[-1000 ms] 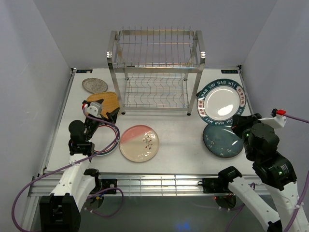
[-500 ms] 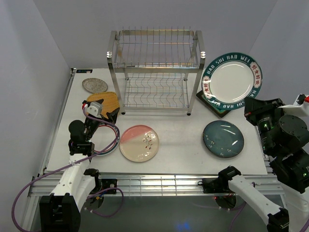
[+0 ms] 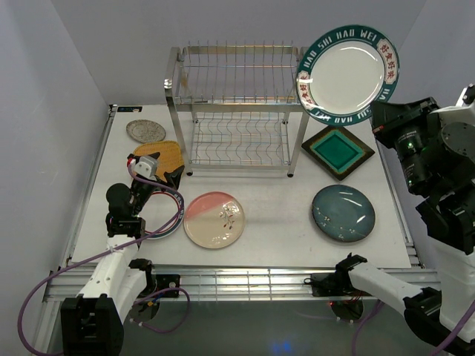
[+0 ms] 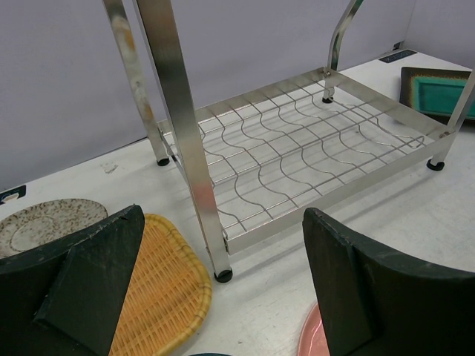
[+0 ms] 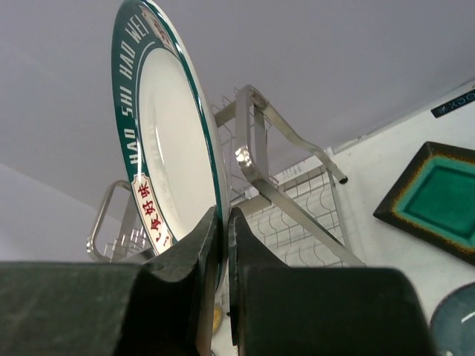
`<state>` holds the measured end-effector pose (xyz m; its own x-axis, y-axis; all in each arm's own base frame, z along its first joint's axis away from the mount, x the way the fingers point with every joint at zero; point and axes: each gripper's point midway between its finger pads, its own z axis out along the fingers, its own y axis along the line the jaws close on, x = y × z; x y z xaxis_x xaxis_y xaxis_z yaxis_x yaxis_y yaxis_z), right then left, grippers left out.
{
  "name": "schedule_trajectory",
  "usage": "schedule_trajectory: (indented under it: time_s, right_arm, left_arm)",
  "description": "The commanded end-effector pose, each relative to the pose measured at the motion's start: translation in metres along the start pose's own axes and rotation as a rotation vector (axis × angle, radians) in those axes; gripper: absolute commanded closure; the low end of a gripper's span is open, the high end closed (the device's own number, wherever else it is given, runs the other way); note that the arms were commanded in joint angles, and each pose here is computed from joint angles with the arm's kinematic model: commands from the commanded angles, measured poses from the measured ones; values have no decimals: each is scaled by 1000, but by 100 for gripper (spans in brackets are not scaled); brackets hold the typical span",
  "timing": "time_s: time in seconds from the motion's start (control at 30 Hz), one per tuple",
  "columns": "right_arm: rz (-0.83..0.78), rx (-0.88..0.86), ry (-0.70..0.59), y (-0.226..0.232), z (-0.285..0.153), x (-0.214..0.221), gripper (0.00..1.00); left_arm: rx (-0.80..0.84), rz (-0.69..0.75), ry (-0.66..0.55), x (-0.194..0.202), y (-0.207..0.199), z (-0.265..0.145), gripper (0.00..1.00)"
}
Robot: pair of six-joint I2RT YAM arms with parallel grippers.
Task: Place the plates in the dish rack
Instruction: Insert the plate into the dish rack.
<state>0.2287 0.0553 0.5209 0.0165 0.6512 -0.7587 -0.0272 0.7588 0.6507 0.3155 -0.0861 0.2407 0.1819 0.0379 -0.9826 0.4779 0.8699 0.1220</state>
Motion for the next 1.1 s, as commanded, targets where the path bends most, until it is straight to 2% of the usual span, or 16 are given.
schedule_trajectory:
  time_s: [0.0,0.13,0.37,0.57,0.83,1.03,1.07]
  right_arm:
    - [49,-101,-124,40,5,-45,92]
    - [44,-102,-167,58,17,-66,92]
    - [12,-86,-207,80,58,-73,92]
    - [17,-69,-257,76,76,-66,92]
    - [-88,27,-338,63,110,-54,92]
    - [-163,74,-393,81,123,-50,92]
    - [-221,91,-394,85,126,-45,92]
  left_arm:
    - [4,5,0,0,-1,0,2]
    - [0,2,7,2,0,1,2]
    - [8,-3,7,2,-1,1,2]
    - [16,-8,-1,0,-4,0,2]
    - [22,-22,-16,-7,-6,0,2]
    - [19,-29,-13,-8,-5,0,2]
    - [18,-30,-12,-7,-4,0,2]
